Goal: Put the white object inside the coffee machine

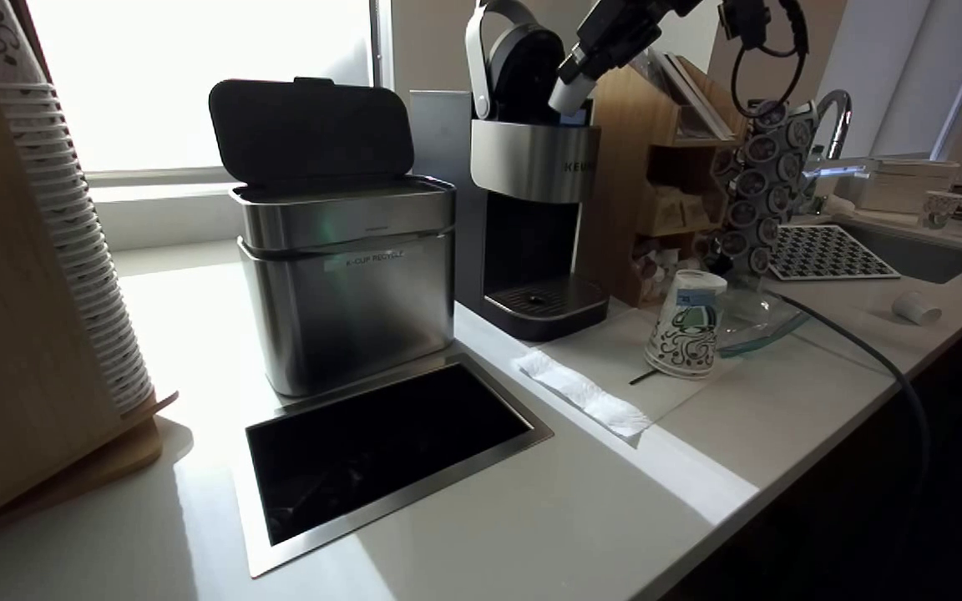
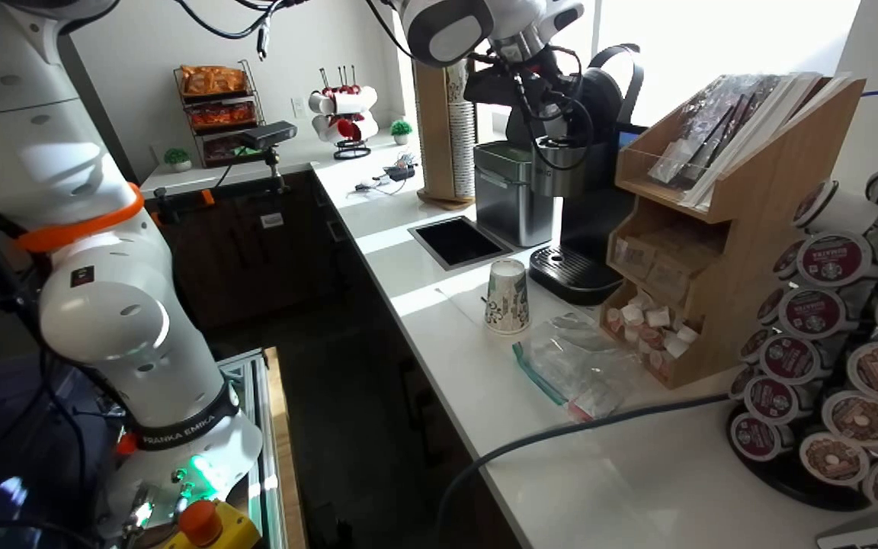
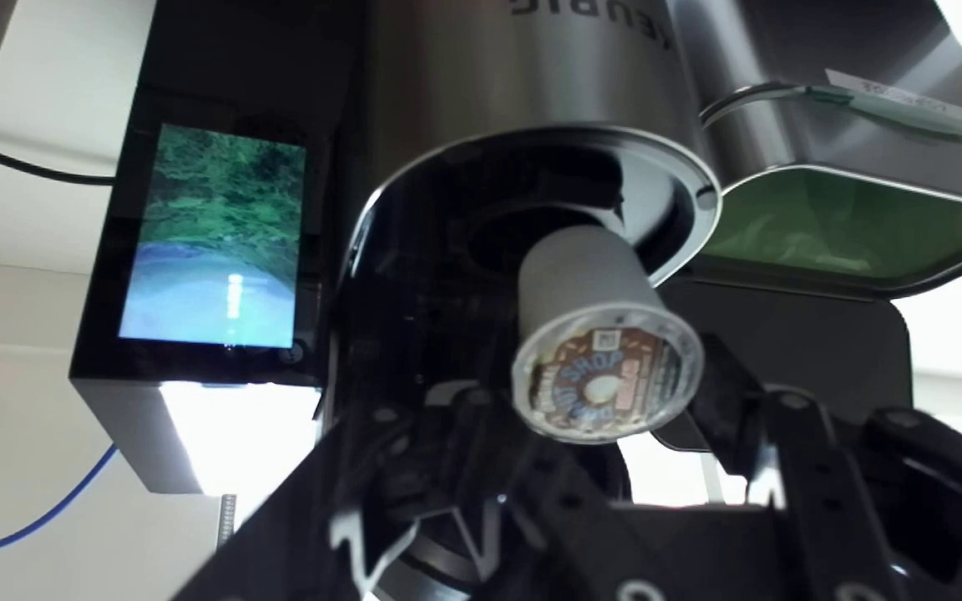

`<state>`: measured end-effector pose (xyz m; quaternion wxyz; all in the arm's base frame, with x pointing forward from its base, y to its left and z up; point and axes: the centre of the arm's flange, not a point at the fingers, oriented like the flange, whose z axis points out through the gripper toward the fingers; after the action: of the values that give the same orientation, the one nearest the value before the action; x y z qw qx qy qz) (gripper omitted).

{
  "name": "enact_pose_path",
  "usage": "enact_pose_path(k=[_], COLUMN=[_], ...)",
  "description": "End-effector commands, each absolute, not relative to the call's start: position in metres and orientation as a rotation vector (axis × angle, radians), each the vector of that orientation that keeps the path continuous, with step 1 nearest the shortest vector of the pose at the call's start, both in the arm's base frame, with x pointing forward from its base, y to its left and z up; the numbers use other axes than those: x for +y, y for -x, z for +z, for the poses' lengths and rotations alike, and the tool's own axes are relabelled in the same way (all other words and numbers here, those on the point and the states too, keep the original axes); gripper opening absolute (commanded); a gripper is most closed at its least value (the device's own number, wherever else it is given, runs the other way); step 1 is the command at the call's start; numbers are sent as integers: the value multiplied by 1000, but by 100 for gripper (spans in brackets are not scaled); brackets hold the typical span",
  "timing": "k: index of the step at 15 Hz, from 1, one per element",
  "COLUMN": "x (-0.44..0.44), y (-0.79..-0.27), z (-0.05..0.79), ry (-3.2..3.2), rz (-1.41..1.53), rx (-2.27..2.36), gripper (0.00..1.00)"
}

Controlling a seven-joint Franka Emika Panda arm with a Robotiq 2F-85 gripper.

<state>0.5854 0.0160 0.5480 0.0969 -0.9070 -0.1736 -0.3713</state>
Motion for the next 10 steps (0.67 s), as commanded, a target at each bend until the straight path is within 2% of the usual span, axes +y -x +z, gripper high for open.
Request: enact_pose_path(k=[1,10], x=[16,17], y=[-600,-607], z=[544,532], ry=[2692,2716], rz=[-1140,-1138], rx=[-534,-560], gripper=[29,29])
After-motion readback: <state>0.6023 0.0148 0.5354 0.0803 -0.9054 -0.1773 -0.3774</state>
